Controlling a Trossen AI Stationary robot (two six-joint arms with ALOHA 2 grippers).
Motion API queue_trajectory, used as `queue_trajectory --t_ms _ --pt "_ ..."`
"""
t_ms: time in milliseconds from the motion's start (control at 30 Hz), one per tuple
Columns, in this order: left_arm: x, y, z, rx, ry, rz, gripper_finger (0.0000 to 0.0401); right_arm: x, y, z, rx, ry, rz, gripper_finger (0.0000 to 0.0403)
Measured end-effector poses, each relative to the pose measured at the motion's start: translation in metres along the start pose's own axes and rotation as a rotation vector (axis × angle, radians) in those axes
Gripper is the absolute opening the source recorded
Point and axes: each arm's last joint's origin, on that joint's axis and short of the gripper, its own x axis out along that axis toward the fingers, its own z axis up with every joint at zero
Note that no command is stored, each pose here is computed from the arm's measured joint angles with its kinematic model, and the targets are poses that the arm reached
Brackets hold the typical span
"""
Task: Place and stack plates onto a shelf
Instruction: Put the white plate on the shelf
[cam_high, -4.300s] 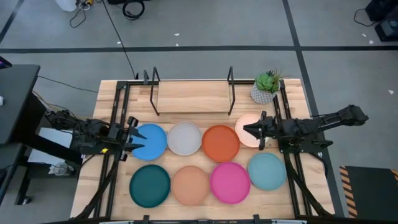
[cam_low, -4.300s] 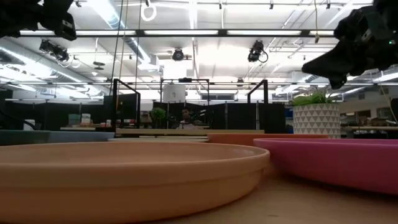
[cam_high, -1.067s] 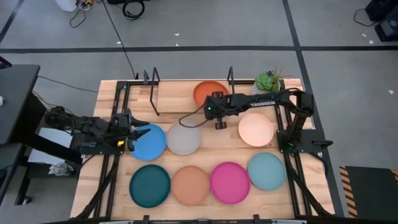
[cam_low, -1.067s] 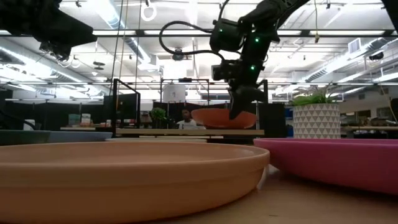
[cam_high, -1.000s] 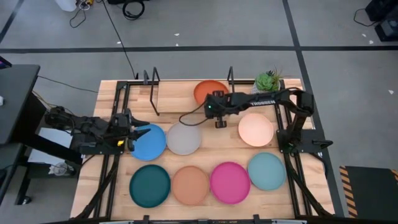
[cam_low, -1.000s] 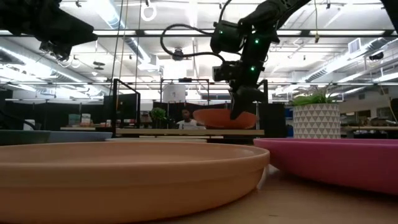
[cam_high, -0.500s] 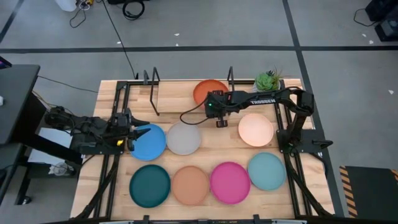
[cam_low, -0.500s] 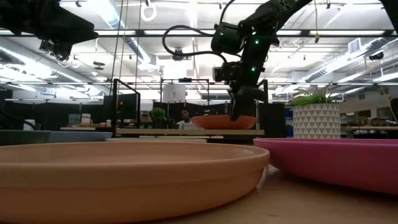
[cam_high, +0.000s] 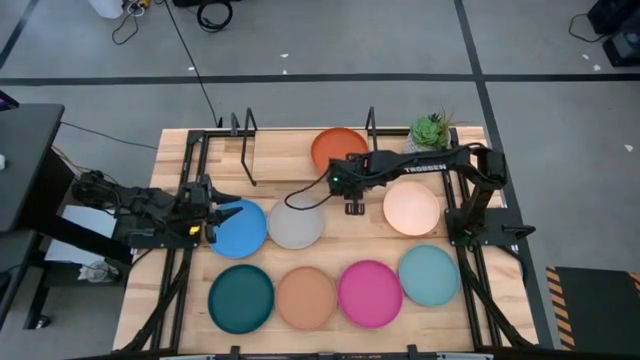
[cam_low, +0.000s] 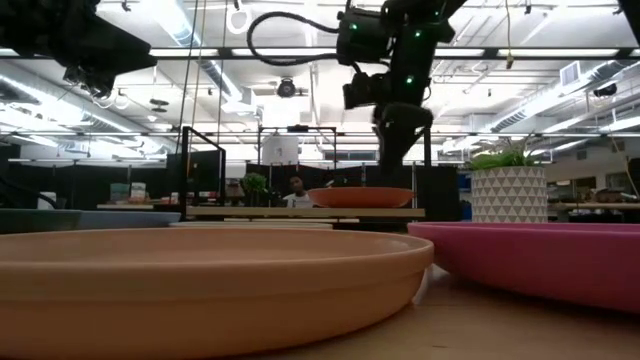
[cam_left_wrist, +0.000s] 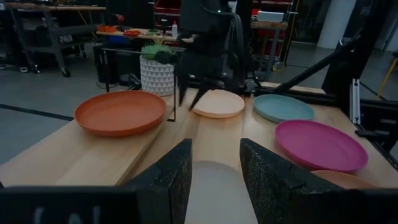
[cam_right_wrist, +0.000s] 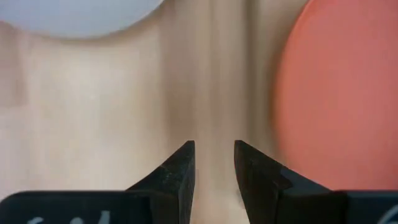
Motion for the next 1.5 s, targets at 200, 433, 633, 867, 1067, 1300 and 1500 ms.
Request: queue_trajectory --t_ms 200,433,633,867,1067,1300,1500 --pt "0.000 0.000 0.000 0.022 0.003 0.001 0.0142 -0.003 0.017 -0.018 0.126 0.185 0.133 0.0118" --pt "0.000 0.000 -0.002 0.055 0.017 0.002 0.0142 0.005 0.052 -0.023 0.082 0.166 0.205 0.0124" --pt "0.000 0.000 -0.002 0.096 0.019 0.003 0.0142 0.018 0.065 -0.045 0.181 0.291 0.168 0.0140" --pt "0.000 0.000 -0.002 0.093 0.015 0.002 0.0142 0.039 0.062 -0.076 0.319 0.439 0.137 0.0148" --pt "0.000 0.000 -0.002 0.095 0.015 0.002 0.0142 0.036 0.060 -0.083 0.366 0.431 0.130 0.0147" --pt "0.000 0.000 -0.002 0.097 0.015 0.002 0.0142 0.011 0.054 -0.089 0.418 0.339 0.060 0.0140" --pt "0.000 0.000 -0.001 0.096 0.013 0.002 0.0142 0.023 0.045 -0.111 0.500 0.348 0.079 0.0130"
